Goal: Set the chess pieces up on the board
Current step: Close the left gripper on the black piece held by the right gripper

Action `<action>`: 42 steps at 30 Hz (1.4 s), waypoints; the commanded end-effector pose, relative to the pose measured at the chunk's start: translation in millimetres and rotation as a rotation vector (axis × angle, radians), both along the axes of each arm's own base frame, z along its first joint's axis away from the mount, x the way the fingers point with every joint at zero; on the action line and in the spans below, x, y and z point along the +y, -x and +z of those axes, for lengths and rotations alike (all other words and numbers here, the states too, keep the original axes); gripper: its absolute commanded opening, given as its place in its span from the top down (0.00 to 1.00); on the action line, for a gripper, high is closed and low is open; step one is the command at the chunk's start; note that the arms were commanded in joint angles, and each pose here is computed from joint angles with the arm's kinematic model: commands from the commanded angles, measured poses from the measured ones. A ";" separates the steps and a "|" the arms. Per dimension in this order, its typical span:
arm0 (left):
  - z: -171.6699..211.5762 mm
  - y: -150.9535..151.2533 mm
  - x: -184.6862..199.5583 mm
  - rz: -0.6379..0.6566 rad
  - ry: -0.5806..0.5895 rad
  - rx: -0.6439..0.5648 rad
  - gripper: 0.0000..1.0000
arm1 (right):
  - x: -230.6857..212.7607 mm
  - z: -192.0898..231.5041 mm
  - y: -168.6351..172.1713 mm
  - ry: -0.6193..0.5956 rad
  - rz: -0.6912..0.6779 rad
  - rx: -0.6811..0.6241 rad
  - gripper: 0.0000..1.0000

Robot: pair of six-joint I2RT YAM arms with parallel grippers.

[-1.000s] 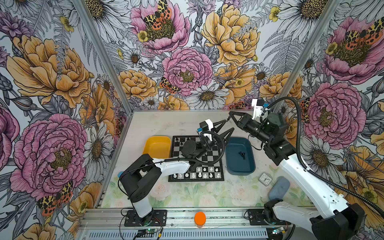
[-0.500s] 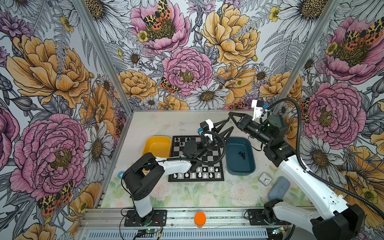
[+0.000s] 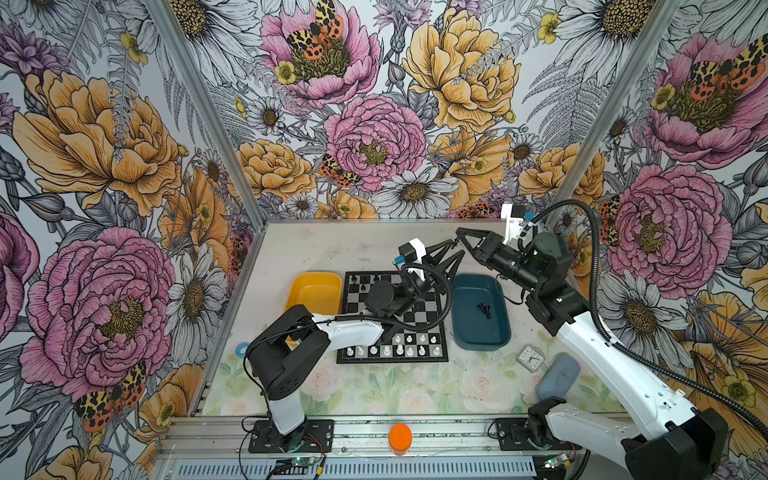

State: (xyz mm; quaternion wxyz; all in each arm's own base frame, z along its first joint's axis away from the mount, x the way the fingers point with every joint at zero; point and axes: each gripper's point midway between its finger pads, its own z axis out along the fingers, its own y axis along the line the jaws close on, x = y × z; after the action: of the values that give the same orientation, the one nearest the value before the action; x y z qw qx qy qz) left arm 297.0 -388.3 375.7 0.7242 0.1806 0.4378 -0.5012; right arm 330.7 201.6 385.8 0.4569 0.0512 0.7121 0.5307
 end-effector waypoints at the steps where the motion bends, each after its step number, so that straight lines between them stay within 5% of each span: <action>1: 9.4 -6.1 5.9 0.031 0.032 -0.025 0.55 | 2.5 14.9 10.9 -0.025 0.027 -0.045 1.00; 20: 10.8 -7.7 9.7 0.051 0.044 -0.026 0.65 | 4.1 7.9 11.8 -0.032 0.037 -0.025 1.00; 31: 10.9 -6.1 9.4 0.045 0.046 -0.023 0.80 | 4.1 7.5 12.5 -0.032 0.038 -0.024 1.00; 37: 13.4 -5.9 10.9 0.050 0.049 -0.022 0.98 | 4.5 8.0 13.8 -0.032 0.042 -0.025 1.00; 41: 13.4 -5.8 11.5 0.052 0.050 -0.017 1.00 | 4.7 6.6 13.8 -0.031 0.043 -0.022 1.00; 42: 13.8 -5.6 11.9 0.052 0.051 -0.016 1.00 | 4.7 5.7 13.4 -0.030 0.042 -0.021 0.90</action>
State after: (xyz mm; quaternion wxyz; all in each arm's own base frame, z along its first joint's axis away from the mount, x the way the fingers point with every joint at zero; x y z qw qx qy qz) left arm 306.9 -383.9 371.8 0.7319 0.1658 0.4462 -0.4876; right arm 325.4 204.5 380.5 0.4456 0.0493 0.7129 0.5393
